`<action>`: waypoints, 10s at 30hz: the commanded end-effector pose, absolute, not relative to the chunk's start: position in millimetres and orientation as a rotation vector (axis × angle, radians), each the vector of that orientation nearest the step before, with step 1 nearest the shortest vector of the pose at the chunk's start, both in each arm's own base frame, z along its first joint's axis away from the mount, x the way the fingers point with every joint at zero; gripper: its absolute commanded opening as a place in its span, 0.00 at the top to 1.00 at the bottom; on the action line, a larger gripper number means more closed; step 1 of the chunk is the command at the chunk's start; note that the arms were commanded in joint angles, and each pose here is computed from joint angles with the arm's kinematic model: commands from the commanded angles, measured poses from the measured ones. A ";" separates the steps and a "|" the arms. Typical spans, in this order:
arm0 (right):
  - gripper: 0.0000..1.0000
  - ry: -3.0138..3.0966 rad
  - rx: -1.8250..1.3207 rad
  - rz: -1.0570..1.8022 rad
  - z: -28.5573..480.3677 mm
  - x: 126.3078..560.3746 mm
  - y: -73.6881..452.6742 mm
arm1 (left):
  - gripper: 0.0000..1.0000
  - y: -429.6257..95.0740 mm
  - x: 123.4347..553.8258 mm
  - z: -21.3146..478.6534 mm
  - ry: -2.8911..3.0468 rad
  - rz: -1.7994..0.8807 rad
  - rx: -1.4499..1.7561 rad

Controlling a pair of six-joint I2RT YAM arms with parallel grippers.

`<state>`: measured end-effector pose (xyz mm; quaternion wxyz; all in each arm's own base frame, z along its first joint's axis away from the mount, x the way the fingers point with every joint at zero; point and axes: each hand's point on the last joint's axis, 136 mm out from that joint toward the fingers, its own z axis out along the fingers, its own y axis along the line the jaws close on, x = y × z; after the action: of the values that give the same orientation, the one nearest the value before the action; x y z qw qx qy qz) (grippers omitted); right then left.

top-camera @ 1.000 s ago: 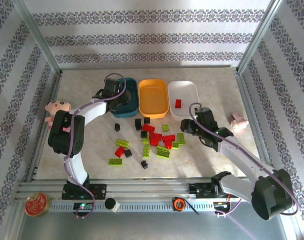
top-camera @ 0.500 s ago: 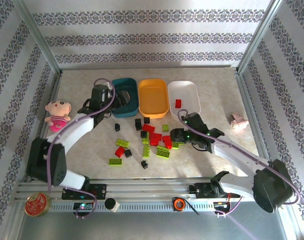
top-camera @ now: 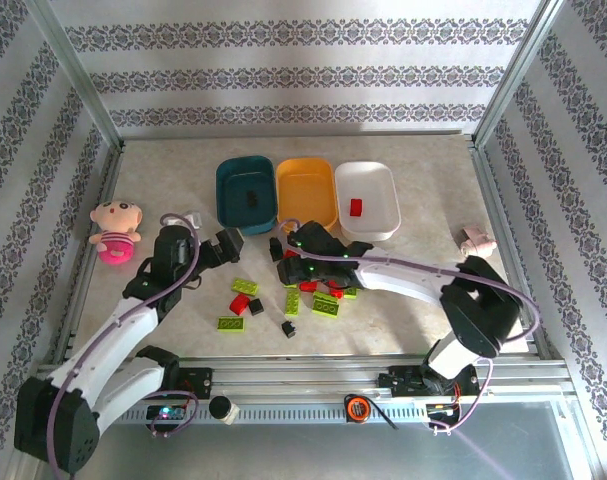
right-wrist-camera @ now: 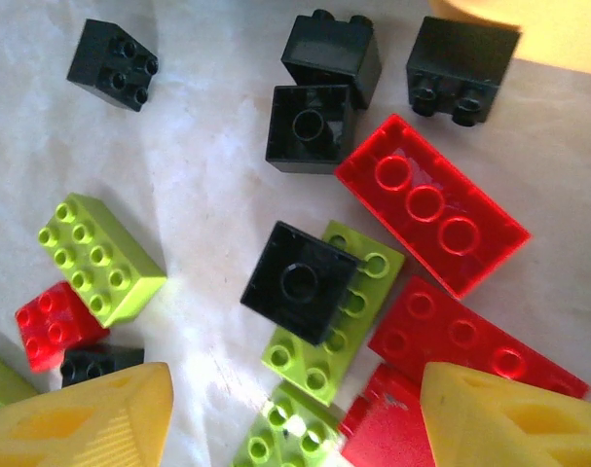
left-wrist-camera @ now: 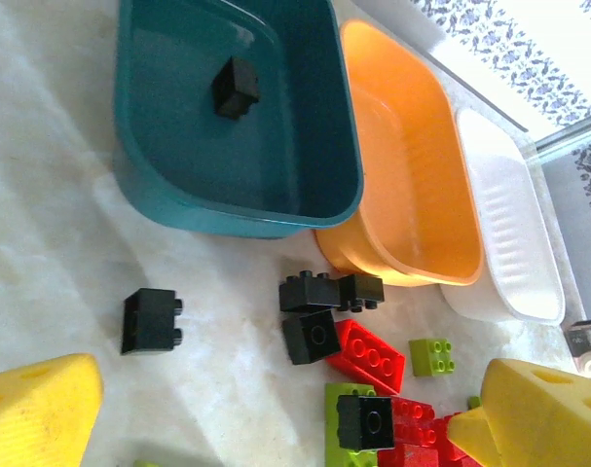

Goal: Sort the legos into containers by color
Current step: Pick up the lego from the lego, then place the lego in the container, then pick up the lego from the center of the table, then place the lego in the container, then pick up the lego from the bottom-center of the table, then place the lego in the container, then pick up the lego from the bottom-center of the table.

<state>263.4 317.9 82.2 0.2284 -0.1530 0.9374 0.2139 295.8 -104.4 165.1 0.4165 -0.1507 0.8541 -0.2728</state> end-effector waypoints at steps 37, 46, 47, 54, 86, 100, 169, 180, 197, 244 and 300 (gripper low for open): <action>0.75 2.512 -0.481 0.282 97.7 290.8 342.1 | 0.01 -60.1 264.8 145.0 2.142 -0.439 -0.476; 0.76 2.400 -0.512 0.544 153.7 345.5 375.0 | 0.00 -61.2 264.8 140.1 2.126 -0.463 -0.485; 0.76 2.400 -0.501 0.548 151.4 358.6 378.9 | 0.00 -63.0 265.0 139.3 2.123 -0.478 -0.485; 0.76 2.403 -0.448 0.585 129.4 428.7 410.0 | 0.01 -68.4 266.6 129.5 2.166 -0.499 -0.467; 0.37 2.307 -0.283 0.655 184.1 365.1 315.4 | 0.48 -111.6 361.0 42.8 2.412 -0.320 -0.267; 0.36 2.294 -0.175 0.591 181.5 333.4 254.7 | 0.81 -122.5 345.3 121.3 2.274 -0.427 -0.252; 0.35 2.833 -0.717 0.571 44.3 152.6 261.0 | 0.00 -125.3 296.5 142.5 2.245 -0.663 -0.287; 0.34 2.840 -0.874 0.428 32.0 152.7 268.6 | 0.00 -122.0 294.6 137.2 2.265 -0.635 -0.292; 0.63 2.842 -0.971 0.285 20.4 142.6 266.1 | 0.00 -117.1 291.9 141.3 2.269 -0.619 -0.292; 0.34 2.572 -0.215 0.245 115.1 479.3 285.9 | 0.00 -100.9 263.2 131.9 2.294 -0.564 -0.305; 0.85 2.669 -0.972 0.566 83.5 151.1 330.4 | 0.00 -73.3 255.4 139.9 2.202 -0.461 -0.390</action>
<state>140.5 327.0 46.6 0.0843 -0.3322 0.9262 0.1570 254.6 -79.4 133.7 0.4111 -0.1454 0.8790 -0.1930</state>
